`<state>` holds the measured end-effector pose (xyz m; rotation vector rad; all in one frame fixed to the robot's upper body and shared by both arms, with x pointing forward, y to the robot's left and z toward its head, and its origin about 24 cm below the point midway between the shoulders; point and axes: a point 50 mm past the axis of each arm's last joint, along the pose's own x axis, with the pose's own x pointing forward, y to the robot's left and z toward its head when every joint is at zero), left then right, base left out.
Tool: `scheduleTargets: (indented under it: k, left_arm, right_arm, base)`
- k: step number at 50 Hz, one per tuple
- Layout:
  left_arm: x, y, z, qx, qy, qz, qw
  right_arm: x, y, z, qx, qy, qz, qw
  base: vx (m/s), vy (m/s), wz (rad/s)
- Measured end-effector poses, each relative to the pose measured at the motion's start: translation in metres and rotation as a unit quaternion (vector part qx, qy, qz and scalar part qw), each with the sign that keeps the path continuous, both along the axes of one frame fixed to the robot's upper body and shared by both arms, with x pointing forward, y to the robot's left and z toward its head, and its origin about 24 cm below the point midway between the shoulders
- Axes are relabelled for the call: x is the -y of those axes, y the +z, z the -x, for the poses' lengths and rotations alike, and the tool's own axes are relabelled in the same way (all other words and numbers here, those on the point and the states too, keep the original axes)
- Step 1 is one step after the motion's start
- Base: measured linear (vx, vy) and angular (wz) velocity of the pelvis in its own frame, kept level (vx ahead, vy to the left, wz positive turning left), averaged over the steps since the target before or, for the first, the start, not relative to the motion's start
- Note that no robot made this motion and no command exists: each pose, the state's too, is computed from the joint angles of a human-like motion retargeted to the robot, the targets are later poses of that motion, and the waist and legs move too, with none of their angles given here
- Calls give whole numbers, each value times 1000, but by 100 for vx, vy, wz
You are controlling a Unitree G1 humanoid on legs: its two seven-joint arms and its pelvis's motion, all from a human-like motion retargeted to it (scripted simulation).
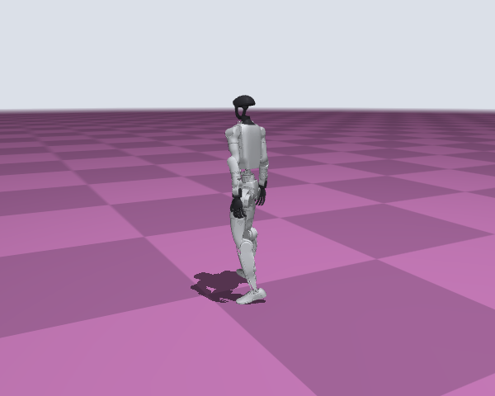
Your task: Kungfu
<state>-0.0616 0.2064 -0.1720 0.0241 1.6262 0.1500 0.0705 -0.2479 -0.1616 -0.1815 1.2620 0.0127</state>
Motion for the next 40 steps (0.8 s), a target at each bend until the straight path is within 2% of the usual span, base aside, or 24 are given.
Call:
scheduleTargets:
  k: [5, 12, 20, 27, 33, 40]
  left_arm:
    - [-4, -2, -23, 24, -84, 33, 996]
    - [-21, 0, -93, 99, -241, 26, 965]
    - [-4, 4, -133, 185, -276, 47, 942]
    - [-26, 3, -100, 108, -325, 29, 939]
    - [-46, 6, -42, -22, -257, 24, 966]
    - [-32, 7, 2, -61, -71, 41, 995]
  right_arm:
    - [-7, -5, 13, -28, -64, -3, 998]
    - [-38, -15, 48, -82, -116, -73, 987]
    - [-45, -17, 50, -99, 6, -32, 995]
    - [-68, -19, 62, -114, 70, -58, 989]
    - [-75, -20, 70, -101, 60, 0, 993]
    - [-71, -20, 75, -119, 59, -44, 990]
  base:
    - [0, -9, 41]
    - [4, 6, 78]
    - [9, 25, 9]
    - [9, 15, -13]
    - [7, 5, -21]
    - [2, 2, -5]
